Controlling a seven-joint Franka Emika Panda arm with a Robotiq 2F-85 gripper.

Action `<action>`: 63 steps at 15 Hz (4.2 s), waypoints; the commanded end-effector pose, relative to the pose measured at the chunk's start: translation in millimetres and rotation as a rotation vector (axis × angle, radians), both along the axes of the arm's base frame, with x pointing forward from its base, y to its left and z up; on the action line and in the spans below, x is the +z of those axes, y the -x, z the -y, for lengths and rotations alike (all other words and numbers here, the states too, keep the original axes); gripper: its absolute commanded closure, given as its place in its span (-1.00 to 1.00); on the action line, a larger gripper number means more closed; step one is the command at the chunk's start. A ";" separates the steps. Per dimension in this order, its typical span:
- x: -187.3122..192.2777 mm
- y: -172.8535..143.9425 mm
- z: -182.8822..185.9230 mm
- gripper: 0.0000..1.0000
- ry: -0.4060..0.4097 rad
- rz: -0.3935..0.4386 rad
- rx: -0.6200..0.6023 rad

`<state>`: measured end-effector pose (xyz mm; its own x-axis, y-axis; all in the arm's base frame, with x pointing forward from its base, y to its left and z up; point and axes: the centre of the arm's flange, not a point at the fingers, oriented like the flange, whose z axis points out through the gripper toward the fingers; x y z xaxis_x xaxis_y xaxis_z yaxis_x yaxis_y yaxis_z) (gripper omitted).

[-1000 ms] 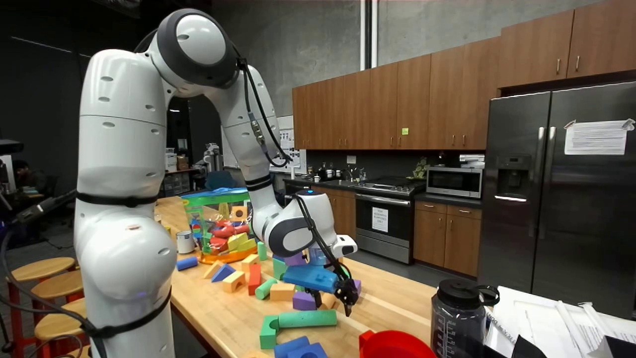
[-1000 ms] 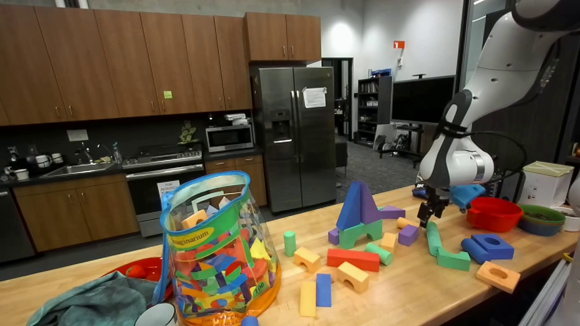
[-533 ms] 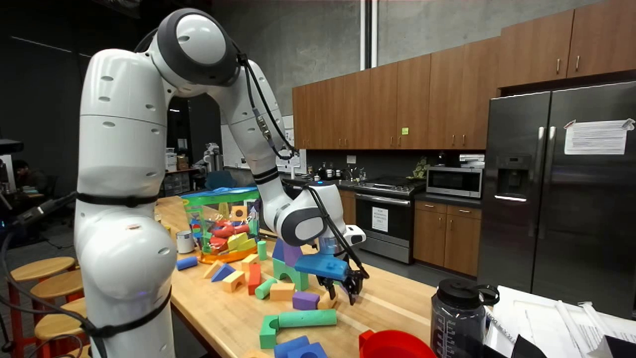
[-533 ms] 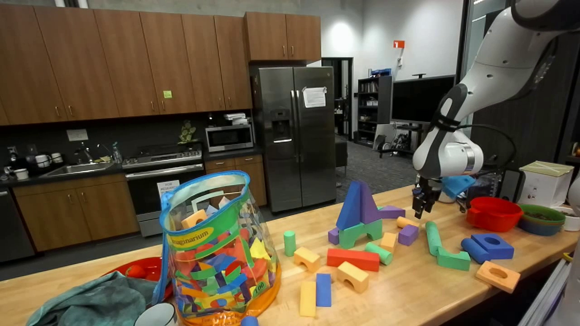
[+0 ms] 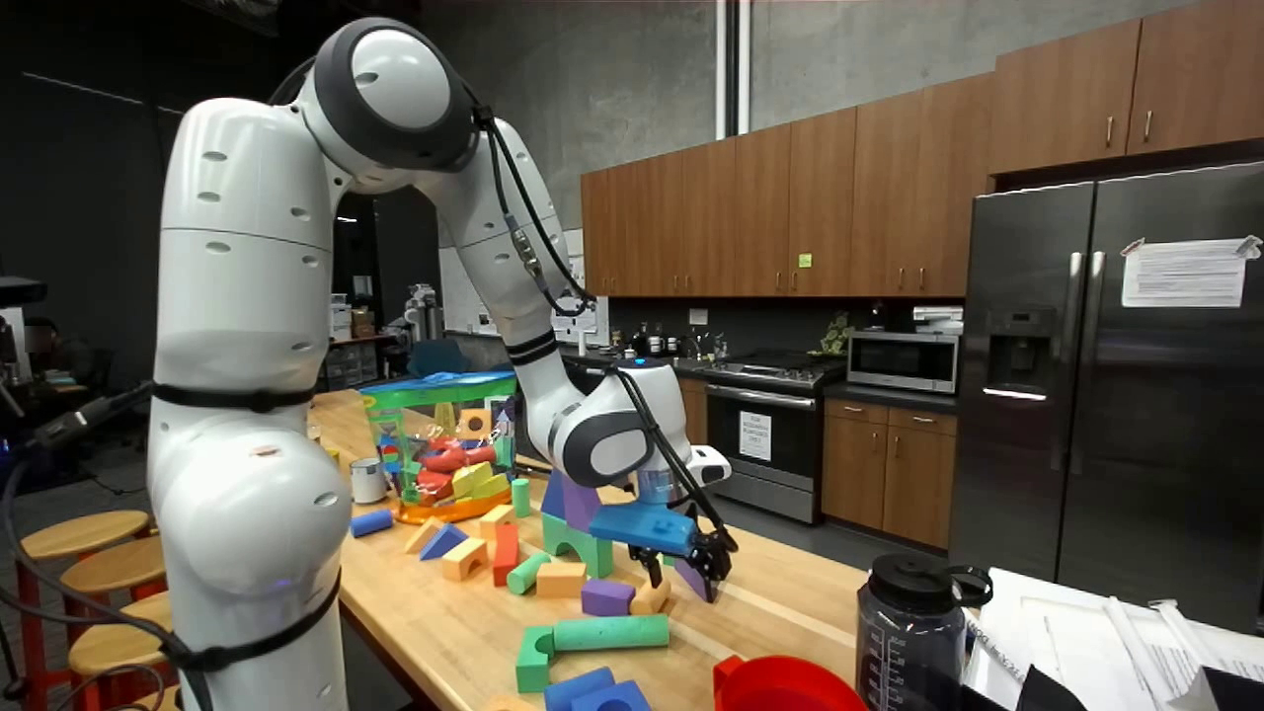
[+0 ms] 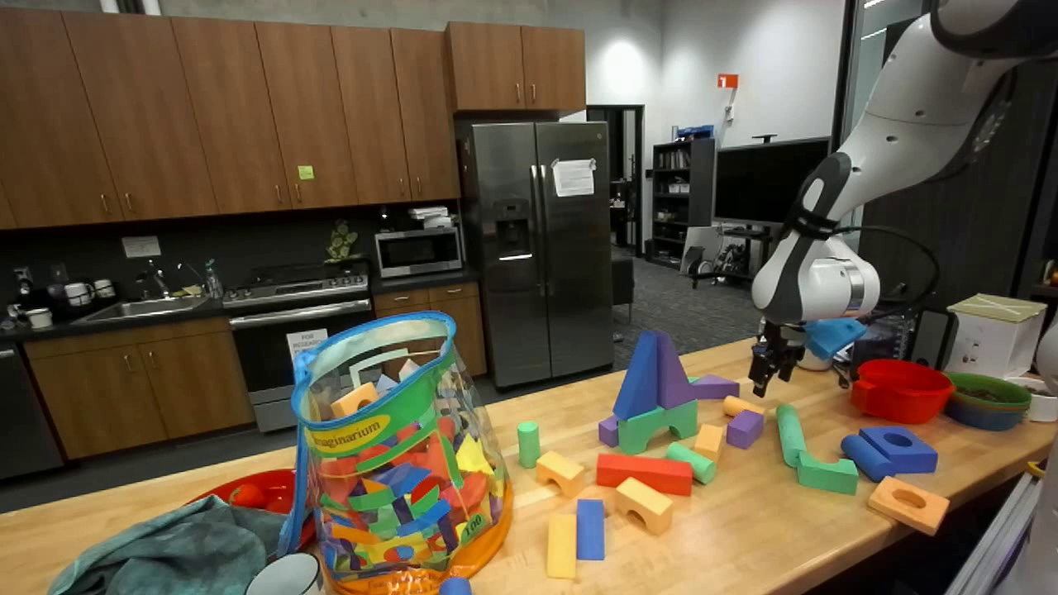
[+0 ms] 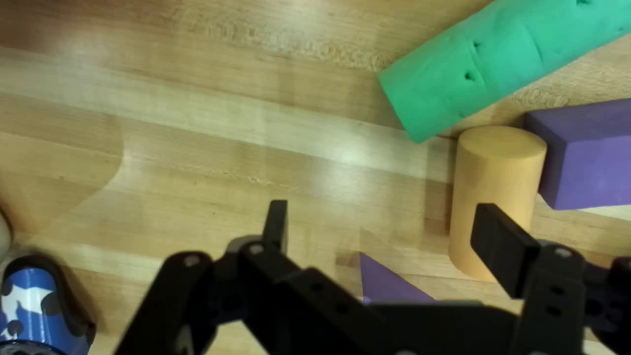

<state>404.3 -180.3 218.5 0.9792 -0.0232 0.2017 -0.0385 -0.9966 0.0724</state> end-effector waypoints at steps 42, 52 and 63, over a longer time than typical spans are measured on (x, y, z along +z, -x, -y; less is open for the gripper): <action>-26.6 74.6 -45.1 -0.48 -0.041 0.114 -0.651; -32.2 77.4 -50.1 0.71 -0.030 0.123 -0.658; 1.0 78.9 -71.6 0.71 -0.016 0.359 -0.601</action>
